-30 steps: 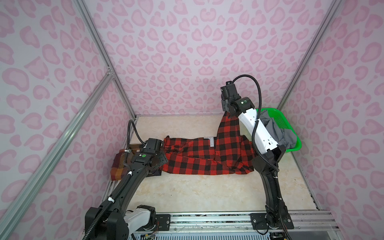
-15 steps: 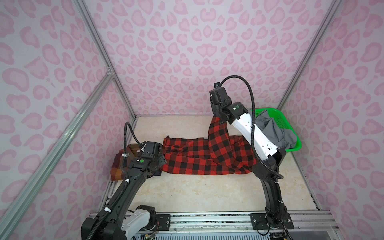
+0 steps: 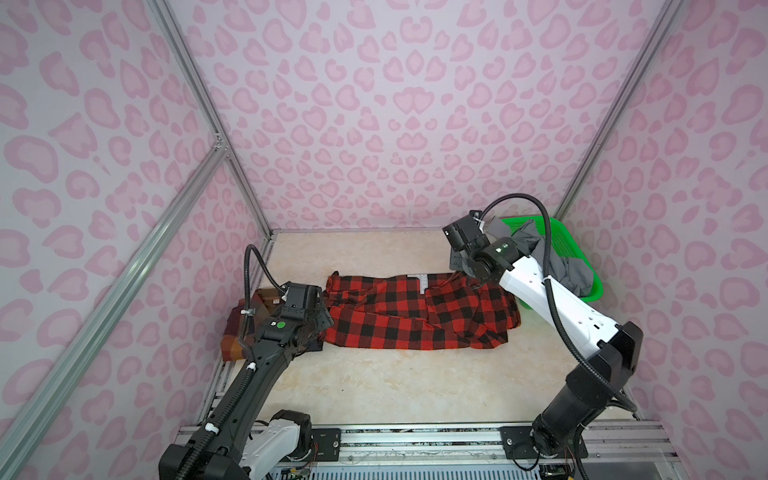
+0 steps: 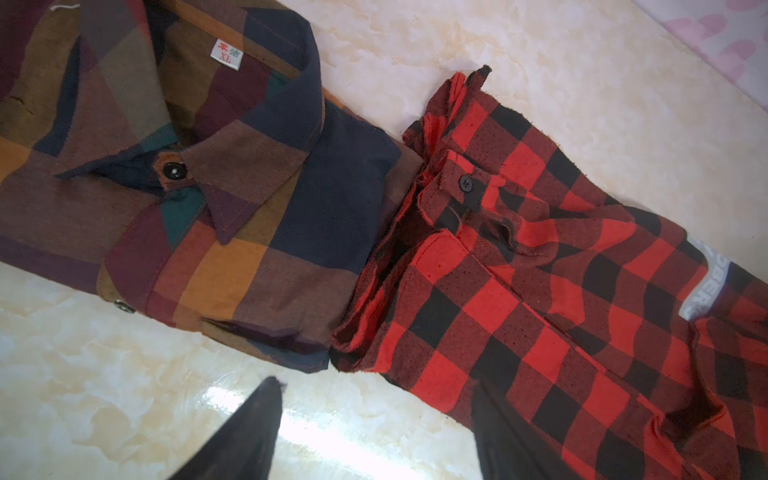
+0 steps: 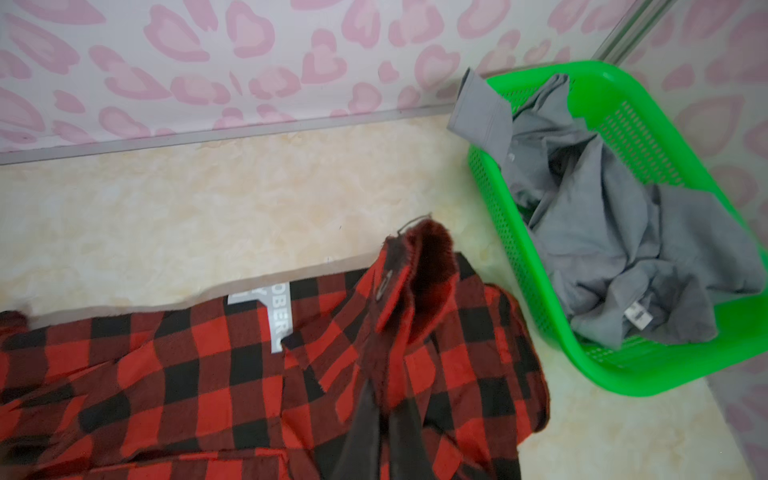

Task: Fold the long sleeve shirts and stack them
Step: 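Lower the cuff onto the shirt's middle with the right gripper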

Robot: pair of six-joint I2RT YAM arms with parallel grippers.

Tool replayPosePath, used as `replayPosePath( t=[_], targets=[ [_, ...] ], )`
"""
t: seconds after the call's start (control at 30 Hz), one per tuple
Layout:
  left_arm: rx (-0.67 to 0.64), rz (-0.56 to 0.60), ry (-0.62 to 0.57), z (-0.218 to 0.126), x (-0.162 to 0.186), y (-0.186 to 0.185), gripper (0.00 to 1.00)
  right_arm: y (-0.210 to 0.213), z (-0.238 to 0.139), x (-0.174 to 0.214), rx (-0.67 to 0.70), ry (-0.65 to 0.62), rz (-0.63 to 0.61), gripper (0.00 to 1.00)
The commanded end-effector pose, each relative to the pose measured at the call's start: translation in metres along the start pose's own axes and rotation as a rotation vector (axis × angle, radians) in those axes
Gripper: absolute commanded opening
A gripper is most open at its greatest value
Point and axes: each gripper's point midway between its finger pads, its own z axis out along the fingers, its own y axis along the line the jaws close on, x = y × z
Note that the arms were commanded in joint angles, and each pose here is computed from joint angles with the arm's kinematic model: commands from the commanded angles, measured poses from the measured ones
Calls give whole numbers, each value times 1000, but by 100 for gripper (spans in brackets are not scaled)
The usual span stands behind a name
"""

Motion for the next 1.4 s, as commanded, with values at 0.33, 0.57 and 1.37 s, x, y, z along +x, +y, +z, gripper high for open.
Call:
replayPosePath(
  t=[0.33,0.57,1.37],
  targets=[
    [87,41,-26,-18,-16,-20,74,61,-60,74,-393,50,403,0],
    [92,72,-29,-23,-21,-21,75,103,-68,106,-450,78,467,0],
    [129,27,-38,-28,-30,-15,75,165,-91,84,-429,-75,405,0]
  ],
)
